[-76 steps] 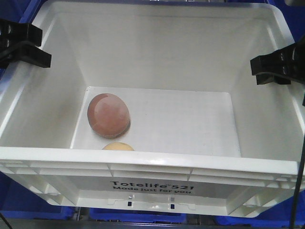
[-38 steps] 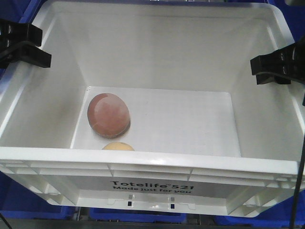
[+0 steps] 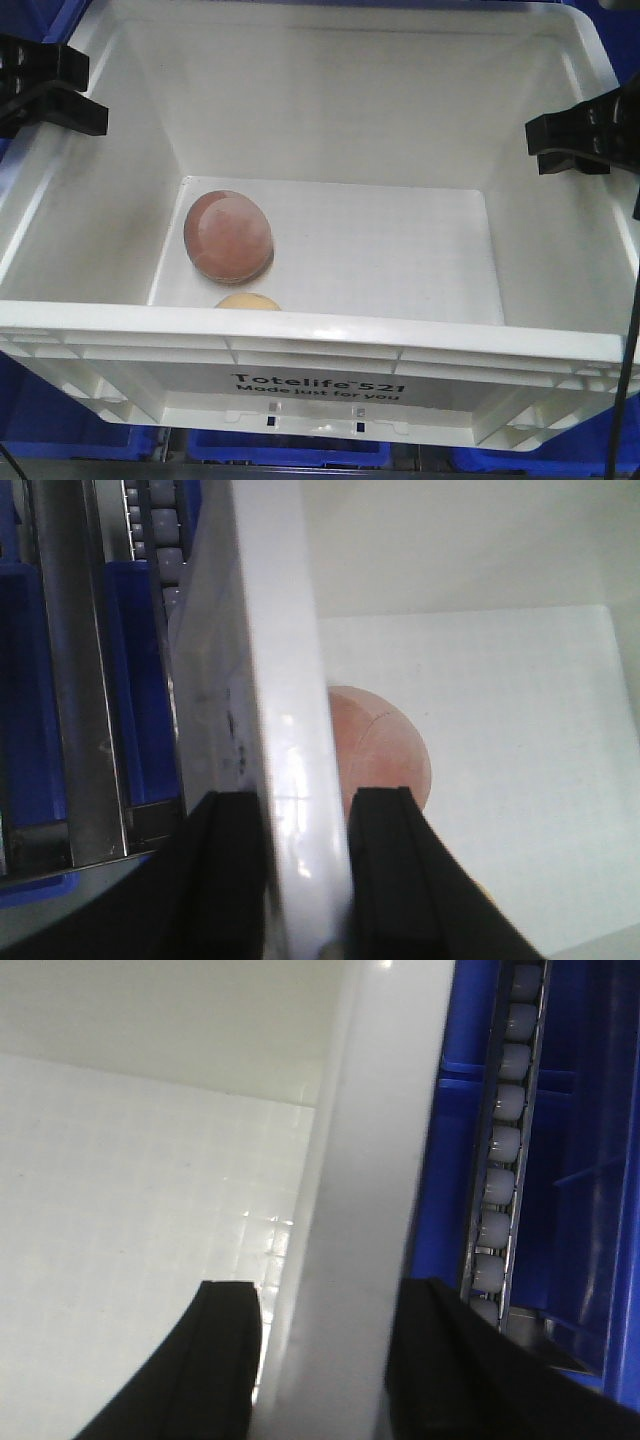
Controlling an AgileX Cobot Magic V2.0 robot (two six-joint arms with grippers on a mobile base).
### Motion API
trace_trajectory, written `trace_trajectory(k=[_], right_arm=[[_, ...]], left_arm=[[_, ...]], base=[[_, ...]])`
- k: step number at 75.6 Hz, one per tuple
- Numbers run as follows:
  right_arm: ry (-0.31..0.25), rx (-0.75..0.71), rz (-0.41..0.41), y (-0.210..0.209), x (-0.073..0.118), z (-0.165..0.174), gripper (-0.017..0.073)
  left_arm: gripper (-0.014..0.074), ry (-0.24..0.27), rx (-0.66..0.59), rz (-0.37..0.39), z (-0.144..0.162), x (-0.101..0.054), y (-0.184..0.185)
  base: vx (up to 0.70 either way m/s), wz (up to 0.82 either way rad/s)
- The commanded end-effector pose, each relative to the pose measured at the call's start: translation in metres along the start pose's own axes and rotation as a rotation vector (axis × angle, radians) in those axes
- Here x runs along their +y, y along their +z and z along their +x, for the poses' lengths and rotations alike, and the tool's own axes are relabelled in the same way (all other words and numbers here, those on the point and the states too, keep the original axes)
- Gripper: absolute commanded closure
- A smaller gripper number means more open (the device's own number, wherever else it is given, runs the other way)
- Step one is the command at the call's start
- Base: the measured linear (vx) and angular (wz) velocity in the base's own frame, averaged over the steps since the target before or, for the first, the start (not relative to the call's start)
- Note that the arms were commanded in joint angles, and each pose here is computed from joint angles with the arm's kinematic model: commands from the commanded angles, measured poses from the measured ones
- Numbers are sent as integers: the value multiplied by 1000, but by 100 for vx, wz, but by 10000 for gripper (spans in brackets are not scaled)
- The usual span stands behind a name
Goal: Place moving items into box and shelve
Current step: 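Keep gripping the tote rims as the base approaches the blue-bin shelf, then lower the tote with both grippers onto the roller shelf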
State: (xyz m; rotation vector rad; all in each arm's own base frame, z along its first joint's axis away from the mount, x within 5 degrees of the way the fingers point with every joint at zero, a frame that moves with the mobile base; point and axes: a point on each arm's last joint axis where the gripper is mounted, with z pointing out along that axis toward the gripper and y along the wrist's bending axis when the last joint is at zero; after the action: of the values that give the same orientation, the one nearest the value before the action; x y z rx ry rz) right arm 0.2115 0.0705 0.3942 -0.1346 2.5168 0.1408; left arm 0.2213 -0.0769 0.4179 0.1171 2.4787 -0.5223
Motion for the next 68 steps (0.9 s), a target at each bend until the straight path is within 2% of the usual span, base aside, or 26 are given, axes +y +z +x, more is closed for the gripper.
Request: trace_trajectory(k=[1,16,28,41,58,59,68], right_arm=[[2,-163,5,-20,-3,-13,565],[-1,-137,10,-10,-2,-15,565],[-7,-91,19,10,0,-18,565],[-15,-162,-2,27,5,-32,565],[-33,-294,-41,54,14,-55,565],[-33,-298,-42,55,14,-55,565],[-89,-396,-32,75,17,-70,565]], left_arm=[[596,1,-201,117,-12,-18,-29],[596,-1,-195,113,-14,-17,-25],[596,-13,-143,102,-18,-14,-9],[596,-23,-159,92,-28,-10,9],[596,40,-284,81,-48,-7,25],[596,55,-300,79,-50,-7,26],[596,101,-379,60,-62,-3,39]], base=[[0,0],[0,0],[0,0],[0,0],[0,0],[0,0],[0,0]])
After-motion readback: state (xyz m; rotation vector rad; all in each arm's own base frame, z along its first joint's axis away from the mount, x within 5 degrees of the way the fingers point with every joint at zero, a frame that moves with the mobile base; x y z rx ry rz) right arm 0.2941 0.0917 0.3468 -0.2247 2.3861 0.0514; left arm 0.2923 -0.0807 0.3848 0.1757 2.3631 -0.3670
